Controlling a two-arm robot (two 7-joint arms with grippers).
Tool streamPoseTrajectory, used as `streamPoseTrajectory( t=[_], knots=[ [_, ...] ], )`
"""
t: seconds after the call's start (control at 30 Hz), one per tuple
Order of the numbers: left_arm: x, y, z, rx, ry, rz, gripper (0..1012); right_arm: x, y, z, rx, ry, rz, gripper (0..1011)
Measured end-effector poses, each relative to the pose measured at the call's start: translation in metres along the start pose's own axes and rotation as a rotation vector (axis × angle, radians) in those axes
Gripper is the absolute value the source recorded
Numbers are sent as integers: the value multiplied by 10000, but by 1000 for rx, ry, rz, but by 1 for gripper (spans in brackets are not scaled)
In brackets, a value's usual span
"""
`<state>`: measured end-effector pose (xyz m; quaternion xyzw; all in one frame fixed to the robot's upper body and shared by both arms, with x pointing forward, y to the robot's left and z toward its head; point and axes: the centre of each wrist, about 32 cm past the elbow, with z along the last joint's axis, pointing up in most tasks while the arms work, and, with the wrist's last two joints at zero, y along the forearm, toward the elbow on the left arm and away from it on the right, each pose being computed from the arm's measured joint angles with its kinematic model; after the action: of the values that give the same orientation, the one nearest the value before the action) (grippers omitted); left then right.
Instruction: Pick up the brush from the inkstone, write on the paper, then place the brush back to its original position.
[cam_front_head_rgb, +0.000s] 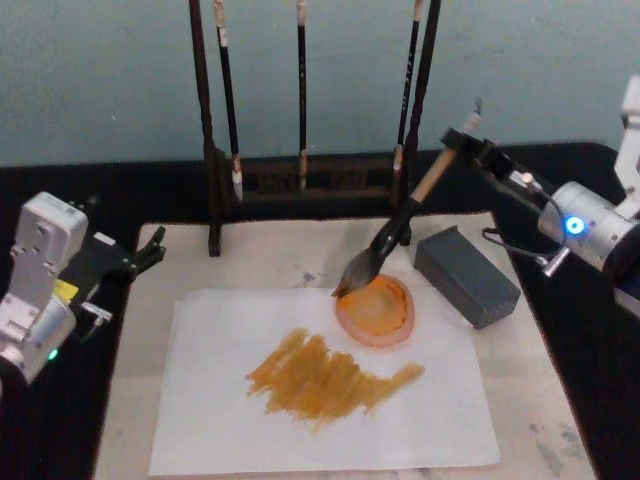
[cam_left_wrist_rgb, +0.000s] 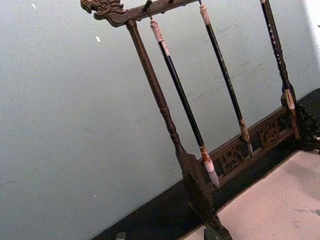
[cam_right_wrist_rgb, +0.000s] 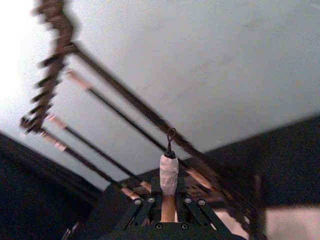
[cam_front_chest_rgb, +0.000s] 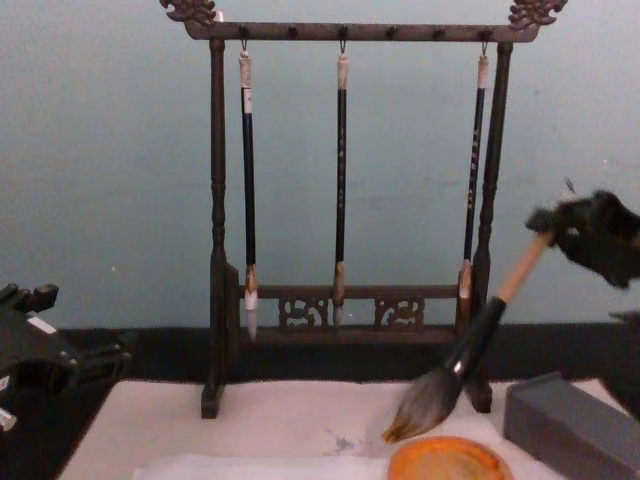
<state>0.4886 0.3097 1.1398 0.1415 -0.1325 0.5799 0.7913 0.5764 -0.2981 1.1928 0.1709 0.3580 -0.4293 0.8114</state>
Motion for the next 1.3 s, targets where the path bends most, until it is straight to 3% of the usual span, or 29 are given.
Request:
streamPoseTrajectory(
  t=[0.23, 0.47, 0.5, 0.7, 0.87, 1.3],
  knots=[
    [0, 0, 0, 0, 0, 0, 1010, -357, 148, 49, -40, -213, 79, 160],
    [0, 0, 0, 0, 0, 0, 1010, -781, 299, -25, -101, -461, 189, 160],
    [0, 0, 0, 0, 0, 0, 1010, -781, 299, -25, -101, -461, 189, 160],
    [0, 0, 0, 0, 0, 0, 1010, -1018, 357, -164, -136, -627, 264, 160],
    [0, 0, 0, 0, 0, 0, 1010, -1059, 328, -272, -140, -677, 293, 160],
    [0, 0, 0, 0, 0, 0, 1010, -1012, 180, -527, -160, -677, 333, 160]
  ],
)
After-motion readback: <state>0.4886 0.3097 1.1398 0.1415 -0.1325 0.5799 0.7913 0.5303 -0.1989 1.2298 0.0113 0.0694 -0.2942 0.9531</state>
